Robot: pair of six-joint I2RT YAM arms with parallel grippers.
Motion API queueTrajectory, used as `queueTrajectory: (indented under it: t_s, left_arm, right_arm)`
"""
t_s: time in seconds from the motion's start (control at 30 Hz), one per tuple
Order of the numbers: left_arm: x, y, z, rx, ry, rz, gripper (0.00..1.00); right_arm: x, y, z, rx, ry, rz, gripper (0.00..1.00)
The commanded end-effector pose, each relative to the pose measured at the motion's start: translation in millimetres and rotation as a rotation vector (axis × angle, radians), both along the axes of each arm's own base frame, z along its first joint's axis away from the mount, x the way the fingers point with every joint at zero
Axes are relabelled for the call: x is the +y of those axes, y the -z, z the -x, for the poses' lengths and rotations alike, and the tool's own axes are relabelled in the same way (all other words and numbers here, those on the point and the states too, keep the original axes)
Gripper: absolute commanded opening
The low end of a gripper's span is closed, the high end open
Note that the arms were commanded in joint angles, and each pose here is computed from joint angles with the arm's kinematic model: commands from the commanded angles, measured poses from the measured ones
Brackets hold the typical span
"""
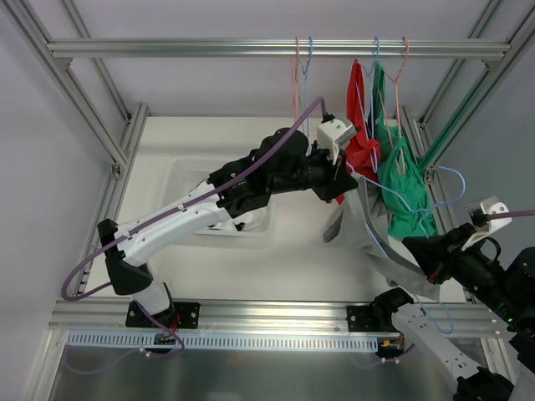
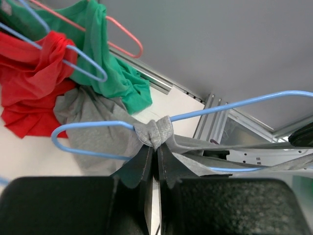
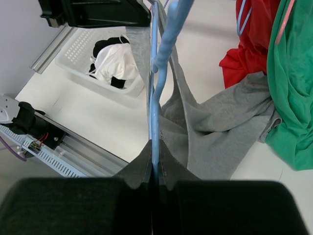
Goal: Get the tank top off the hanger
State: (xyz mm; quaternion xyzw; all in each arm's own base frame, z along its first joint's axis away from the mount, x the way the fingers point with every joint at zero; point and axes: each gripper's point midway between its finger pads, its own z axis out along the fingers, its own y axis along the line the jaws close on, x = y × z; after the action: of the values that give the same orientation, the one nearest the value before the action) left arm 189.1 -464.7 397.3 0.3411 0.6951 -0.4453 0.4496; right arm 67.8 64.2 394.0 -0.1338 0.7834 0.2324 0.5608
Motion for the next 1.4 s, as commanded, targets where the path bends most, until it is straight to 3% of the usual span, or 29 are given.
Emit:
queueTrajectory:
  t_s: [0.0, 0.2, 0.33, 0.47, 0.57, 0.63, 0.7, 0.73, 0.8, 0.9, 0.97, 1.07, 1.1, 1.17, 1.2, 1.23, 1.37]
  left_arm:
    - [25, -31, -3, -0.073, -0.08, 0.063, 0.0]
    - [85, -22, -49, -0.083, -0.473, 0.036, 0.0]
    - [89, -9, -52, -0.057, -0.478, 0.022, 0.0]
    - [74, 6, -42, -0.014, -0.401, 0.009, 0.0]
    - [46, 8, -9, -0.026, -0.148, 0.028, 0.0]
    - [29, 13, 32, -0.023, 0.08, 0.053, 0.0]
    - [24, 39, 58, -0.032, 0.203, 0.02, 0.0]
    - [24, 40, 83, -0.04, 0.304, 0.034, 0.0]
    - [26, 70, 101, -0.033, 0.372, 0.02, 0.0]
    - [37, 94, 117, 0.0, 0.418, 0.031, 0.0]
    - [45, 120, 106, 0.032, 0.324, -0.016, 0.0]
    - [61, 158, 73, 0.066, 0.092, -0.112, 0.0]
    - [67, 169, 68, 0.083, 0.049, -0.15, 0.03]
    - [74, 185, 64, 0.107, -0.003, -0.186, 0.08]
    - [77, 188, 64, 0.113, -0.007, -0.19, 0.13]
    - [79, 190, 64, 0.119, -0.017, -0.193, 0.21]
    - [96, 193, 60, 0.12, -0.076, -0.22, 0.73]
  right_arm:
    - [1, -5, 1, -0.041, -0.017, -0.003, 0.0]
    - [-1, 5, 28, -0.111, -0.119, 0.048, 0.0]
    - [0, -5, 62, -0.244, -0.206, -0.004, 0.0]
    - [-6, -26, 76, -0.369, -0.222, -0.041, 0.0]
    - [-5, -43, 56, -0.437, -0.168, -0.093, 0.0]
    - [-8, -83, 35, -0.567, -0.072, -0.237, 0.0]
    - [6, -80, 4, -0.611, -0.054, -0.309, 0.0]
    - [2, -121, 7, -0.783, -0.039, -0.428, 0.0]
    - [0, -147, -2, -0.994, -0.009, -0.561, 0.0]
    - [-11, -165, -11, -1.193, 0.056, -0.706, 0.0]
    - [-8, -169, -21, -1.234, 0.079, -0.67, 0.0]
    - [17, -154, -53, -1.003, 0.04, -0.484, 0.0]
    - [34, -108, -74, -0.764, 0.002, -0.355, 0.0]
    - [36, -100, -71, -0.634, -0.02, -0.287, 0.0]
    - [34, -70, -78, -0.498, 0.012, -0.234, 0.0]
    - [32, -65, -79, -0.461, 0.025, -0.216, 0.0]
    - [24, -38, -97, -0.318, 0.107, -0.124, 0.0]
